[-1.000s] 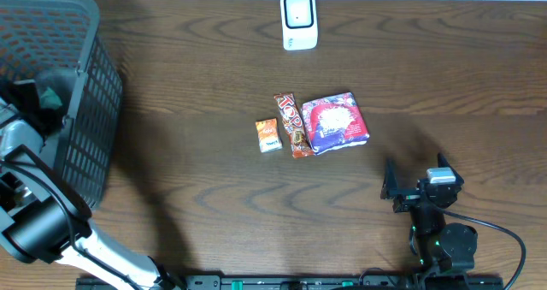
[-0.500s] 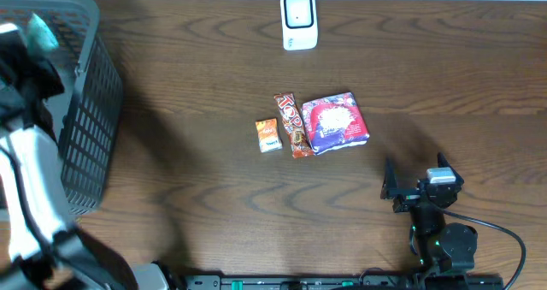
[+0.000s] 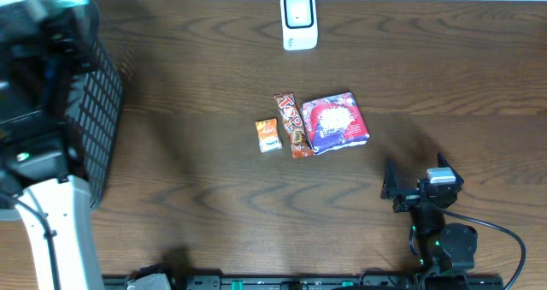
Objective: Scan the item barcode
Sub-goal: 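Carry the mint-green pack to the scanner window with the left gripper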
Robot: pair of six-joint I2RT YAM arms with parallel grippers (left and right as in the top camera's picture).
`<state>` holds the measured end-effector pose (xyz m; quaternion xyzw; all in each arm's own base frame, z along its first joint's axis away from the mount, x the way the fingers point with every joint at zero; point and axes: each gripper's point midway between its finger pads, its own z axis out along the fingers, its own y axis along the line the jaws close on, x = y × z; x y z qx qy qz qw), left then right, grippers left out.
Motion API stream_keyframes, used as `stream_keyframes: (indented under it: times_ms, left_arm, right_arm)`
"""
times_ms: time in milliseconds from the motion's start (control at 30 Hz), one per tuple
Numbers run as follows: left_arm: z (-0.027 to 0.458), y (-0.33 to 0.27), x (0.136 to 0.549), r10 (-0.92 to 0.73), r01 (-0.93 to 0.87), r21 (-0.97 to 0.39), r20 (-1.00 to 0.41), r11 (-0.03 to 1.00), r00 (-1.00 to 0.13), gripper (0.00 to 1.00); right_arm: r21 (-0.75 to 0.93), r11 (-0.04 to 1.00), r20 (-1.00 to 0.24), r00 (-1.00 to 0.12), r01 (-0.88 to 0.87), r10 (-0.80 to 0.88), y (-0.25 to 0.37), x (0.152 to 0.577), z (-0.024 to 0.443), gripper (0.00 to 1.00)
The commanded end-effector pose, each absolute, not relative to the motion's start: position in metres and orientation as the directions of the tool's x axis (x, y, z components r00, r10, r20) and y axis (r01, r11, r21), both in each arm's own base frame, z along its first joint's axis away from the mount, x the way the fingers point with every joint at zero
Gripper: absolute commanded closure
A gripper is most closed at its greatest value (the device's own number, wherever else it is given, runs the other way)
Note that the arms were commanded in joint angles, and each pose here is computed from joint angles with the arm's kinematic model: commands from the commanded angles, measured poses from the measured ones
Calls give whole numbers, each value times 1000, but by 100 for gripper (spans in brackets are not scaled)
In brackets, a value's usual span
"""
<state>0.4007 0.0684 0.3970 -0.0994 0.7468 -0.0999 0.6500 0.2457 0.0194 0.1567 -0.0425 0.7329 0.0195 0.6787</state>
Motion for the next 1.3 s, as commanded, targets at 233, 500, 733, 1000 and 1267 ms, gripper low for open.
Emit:
stream_keyframes:
  times_ms: [233, 500, 733, 1000, 1267]
  left_arm:
    - [345, -117, 402, -291, 305, -462, -834, 833, -469, 92]
    - [263, -215, 394, -118, 367, -463, -735, 807, -668, 93]
    - [184, -245, 400, -23, 322, -411, -645, 853, -763, 93]
    - [141, -241, 409, -5, 267, -371, -591, 889, -807, 92]
    - [136, -240, 407, 0, 261, -369, -577, 892, -817, 83]
  right_arm:
    - [-37, 995, -996, -77, -88, -44, 19, 246, 156, 1]
    - [-37, 995, -996, -76, -88, -44, 19, 246, 156, 1]
    - [-37, 995, -996, -77, -88, -44, 19, 246, 155, 1]
    - [-37, 995, -996, -77, -88, -44, 19, 246, 155, 1]
    - [-37, 995, -996, -78, -88, -44, 19, 246, 155, 1]
